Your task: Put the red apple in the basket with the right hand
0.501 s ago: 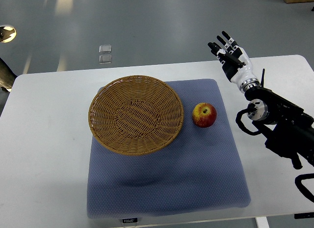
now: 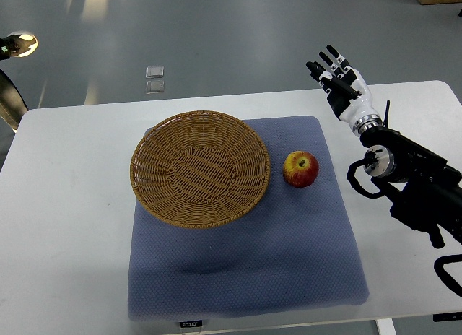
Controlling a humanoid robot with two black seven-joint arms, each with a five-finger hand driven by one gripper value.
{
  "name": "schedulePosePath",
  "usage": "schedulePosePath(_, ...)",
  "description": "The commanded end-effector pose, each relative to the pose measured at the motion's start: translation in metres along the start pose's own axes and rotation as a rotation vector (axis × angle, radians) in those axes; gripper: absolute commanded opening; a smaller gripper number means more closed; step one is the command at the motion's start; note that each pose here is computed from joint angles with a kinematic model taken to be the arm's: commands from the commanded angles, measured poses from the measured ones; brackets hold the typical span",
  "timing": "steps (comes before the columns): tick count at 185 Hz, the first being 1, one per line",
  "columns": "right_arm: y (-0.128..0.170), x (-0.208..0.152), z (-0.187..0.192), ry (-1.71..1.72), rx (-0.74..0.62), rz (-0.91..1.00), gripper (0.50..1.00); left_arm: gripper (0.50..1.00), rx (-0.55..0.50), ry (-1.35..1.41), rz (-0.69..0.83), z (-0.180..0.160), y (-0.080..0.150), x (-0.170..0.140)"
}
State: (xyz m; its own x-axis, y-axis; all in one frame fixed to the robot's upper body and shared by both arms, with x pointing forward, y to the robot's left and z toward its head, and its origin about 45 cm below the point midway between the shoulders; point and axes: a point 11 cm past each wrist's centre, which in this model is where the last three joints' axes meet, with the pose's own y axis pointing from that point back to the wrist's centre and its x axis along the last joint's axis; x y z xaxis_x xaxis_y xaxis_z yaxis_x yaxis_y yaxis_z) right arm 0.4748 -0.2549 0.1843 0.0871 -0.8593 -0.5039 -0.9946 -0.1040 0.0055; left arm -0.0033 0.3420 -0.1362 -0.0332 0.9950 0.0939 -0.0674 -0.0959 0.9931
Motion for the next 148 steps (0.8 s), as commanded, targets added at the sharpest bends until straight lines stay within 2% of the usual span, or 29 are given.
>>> schedulePosePath(1,-0.001,-0.001,-0.001,0.001,0.001,-0.003,0.921,1.0,0.0,-0.001,-0.007,0.0,0.0,-0.002)
schedulePosePath(148,-0.006,0.0,-0.013,0.023,0.019,0.01,0.921,1.0,0.001,-0.001,0.001,0.0,0.0,0.0)
